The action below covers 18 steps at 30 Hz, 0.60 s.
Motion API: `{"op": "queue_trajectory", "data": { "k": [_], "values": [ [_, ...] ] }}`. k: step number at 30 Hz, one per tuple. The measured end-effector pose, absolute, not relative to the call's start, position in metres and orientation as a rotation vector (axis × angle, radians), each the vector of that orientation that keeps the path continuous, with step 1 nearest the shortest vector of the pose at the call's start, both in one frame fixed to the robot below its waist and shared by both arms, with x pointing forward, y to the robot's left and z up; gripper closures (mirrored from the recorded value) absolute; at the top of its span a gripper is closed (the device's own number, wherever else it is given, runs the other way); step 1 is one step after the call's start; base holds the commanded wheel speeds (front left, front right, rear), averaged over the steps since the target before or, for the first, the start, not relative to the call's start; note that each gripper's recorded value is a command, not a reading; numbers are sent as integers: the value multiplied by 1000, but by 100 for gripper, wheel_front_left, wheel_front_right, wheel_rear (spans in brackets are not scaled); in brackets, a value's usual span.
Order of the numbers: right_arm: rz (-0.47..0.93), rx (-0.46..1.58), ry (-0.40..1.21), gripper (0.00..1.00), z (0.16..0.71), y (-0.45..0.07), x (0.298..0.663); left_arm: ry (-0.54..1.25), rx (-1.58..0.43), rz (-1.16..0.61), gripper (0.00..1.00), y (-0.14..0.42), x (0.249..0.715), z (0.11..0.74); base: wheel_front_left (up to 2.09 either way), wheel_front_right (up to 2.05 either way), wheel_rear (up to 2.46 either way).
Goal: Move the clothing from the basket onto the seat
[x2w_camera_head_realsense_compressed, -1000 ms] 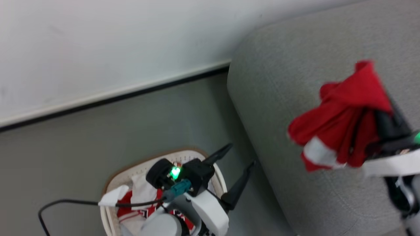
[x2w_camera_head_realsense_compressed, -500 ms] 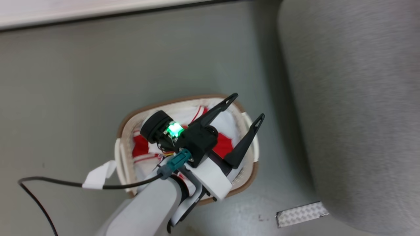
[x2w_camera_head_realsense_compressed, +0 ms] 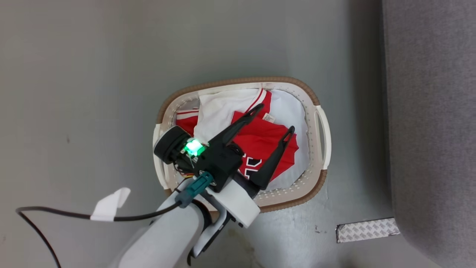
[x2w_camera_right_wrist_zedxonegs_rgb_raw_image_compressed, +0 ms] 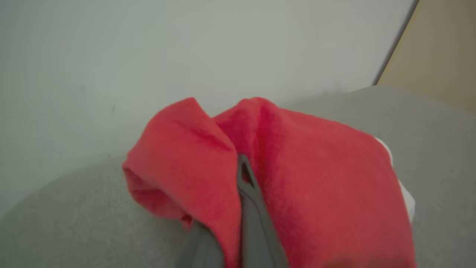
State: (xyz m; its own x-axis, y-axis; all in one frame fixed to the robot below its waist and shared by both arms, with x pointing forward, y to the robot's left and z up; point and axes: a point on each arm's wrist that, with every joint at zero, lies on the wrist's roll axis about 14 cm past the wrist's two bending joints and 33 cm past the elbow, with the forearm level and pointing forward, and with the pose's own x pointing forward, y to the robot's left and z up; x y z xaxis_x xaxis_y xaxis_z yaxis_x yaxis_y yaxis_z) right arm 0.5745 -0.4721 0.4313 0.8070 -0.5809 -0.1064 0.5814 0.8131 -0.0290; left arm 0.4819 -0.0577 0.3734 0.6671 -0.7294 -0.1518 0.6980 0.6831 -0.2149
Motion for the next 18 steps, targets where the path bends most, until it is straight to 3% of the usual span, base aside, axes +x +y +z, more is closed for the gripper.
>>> {"op": "queue_trajectory", "data": {
  "k": [1, 2, 8, 18],
  "values": [
    [-619, 5, 135, 47, 424, -468, 571, 228, -139, -806, 0, -57, 483, 375, 0, 0, 0],
    [-616, 2, 148, 0, 421, -465, 568, 223, -136, -806, 0, -57, 483, 377, 0, 0, 0],
    [-541, -118, 132, 0, 449, -445, 560, 176, -128, -801, 0, -58, 485, 400, 0, 0, 0],
    [-444, -135, -28, 0, 508, -402, 491, 102, -143, -701, 0, -33, 463, 445, 0, 0, 0]
  ]
}}
